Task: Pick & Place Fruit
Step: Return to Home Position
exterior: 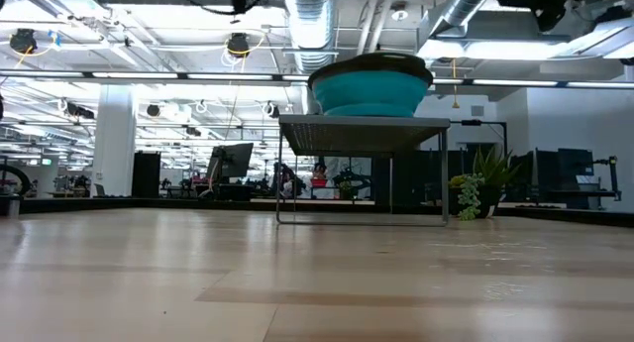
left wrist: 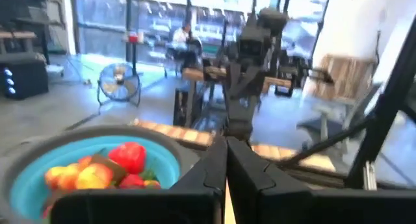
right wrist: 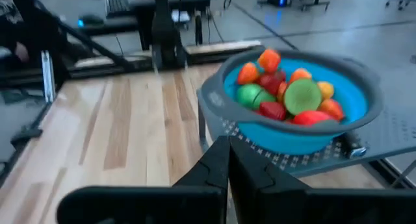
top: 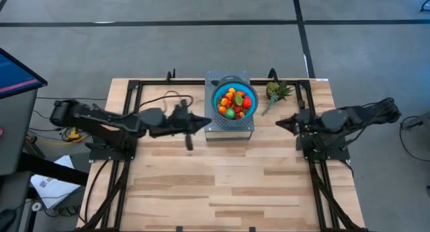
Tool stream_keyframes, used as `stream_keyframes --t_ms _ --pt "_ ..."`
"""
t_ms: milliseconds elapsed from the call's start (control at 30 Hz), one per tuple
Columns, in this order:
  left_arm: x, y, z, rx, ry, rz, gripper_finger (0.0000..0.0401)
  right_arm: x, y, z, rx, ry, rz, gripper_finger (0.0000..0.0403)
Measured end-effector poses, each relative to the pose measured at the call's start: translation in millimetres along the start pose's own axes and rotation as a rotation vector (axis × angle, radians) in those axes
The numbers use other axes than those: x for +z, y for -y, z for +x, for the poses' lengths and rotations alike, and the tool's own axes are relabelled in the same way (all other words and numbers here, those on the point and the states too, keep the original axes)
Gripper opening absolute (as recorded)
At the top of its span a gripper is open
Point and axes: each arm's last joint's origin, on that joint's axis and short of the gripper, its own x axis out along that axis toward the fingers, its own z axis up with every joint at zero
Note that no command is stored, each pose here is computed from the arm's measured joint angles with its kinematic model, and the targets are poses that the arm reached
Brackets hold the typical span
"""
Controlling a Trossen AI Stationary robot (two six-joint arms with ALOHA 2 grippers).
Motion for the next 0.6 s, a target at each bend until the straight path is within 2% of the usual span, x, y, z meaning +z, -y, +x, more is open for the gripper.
stream_keyframes --t_ms 267,400,600 --pt "-5 -12 -42 -0.010 0.082 -0.026 0.0001 -3 18 -29 0.018 0.088 0.054 0.0000" --pt "-5 -17 -59 -0.057 0.113 0.014 0.0001 -6 25 -40 0.024 0.111 0.068 0.0000" --pt "-12 -24 -83 -0.133 0.150 0.000 0.0001 -12 33 -52 0.029 0.137 0.093 0.0000"
